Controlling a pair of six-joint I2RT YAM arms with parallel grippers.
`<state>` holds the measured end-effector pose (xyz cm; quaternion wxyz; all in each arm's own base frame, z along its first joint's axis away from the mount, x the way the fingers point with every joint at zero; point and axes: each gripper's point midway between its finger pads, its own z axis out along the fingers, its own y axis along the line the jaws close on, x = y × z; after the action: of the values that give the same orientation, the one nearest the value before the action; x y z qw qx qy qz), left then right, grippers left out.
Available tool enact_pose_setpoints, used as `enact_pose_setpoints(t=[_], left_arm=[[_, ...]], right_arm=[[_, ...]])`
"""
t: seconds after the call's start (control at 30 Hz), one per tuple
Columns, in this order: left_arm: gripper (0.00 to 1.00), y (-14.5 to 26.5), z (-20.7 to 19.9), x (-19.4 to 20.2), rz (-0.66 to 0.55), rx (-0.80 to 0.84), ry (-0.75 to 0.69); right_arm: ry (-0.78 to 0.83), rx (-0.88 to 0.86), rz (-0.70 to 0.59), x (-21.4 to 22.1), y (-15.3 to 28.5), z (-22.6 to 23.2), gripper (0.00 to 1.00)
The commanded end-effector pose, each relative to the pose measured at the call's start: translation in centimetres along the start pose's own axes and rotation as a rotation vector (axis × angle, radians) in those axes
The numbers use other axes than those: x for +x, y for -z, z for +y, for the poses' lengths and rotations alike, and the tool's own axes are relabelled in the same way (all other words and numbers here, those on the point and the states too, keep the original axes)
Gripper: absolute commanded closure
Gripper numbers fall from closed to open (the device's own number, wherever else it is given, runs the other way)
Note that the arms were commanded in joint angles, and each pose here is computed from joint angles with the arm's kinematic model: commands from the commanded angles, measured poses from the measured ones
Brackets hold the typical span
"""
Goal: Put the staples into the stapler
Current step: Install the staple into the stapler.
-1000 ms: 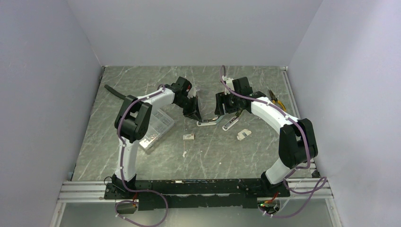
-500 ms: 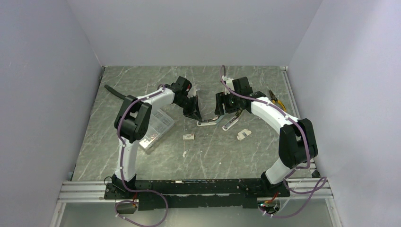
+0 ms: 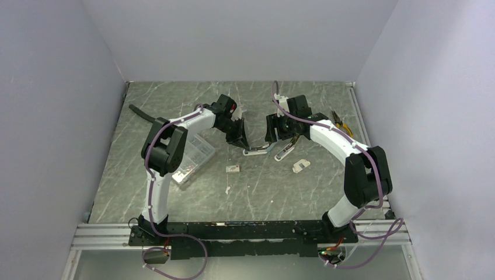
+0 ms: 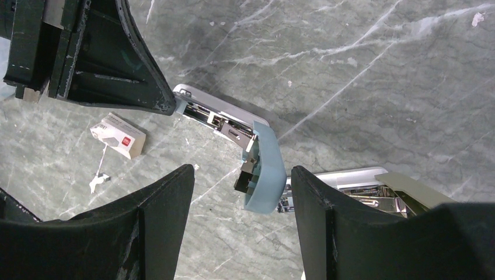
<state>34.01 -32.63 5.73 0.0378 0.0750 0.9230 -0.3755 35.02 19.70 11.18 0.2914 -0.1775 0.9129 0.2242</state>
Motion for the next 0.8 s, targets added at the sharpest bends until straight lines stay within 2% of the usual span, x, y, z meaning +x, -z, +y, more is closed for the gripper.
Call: enact_pose_setpoints(t=[0.0, 0.77], left_arm=[[0.97, 0.32, -0.05, -0.53, -0.014, -0.008, -0.009], [0.97, -0.16, 0.73, -0.55, 0.005, -0.042, -0.024]], right_arm=[[0.013, -0.014, -0.032, -0.76, 0.05, 0.07, 0.34], [0.010, -0.013, -0.034, -0.70, 0.09, -0.03, 0.34]])
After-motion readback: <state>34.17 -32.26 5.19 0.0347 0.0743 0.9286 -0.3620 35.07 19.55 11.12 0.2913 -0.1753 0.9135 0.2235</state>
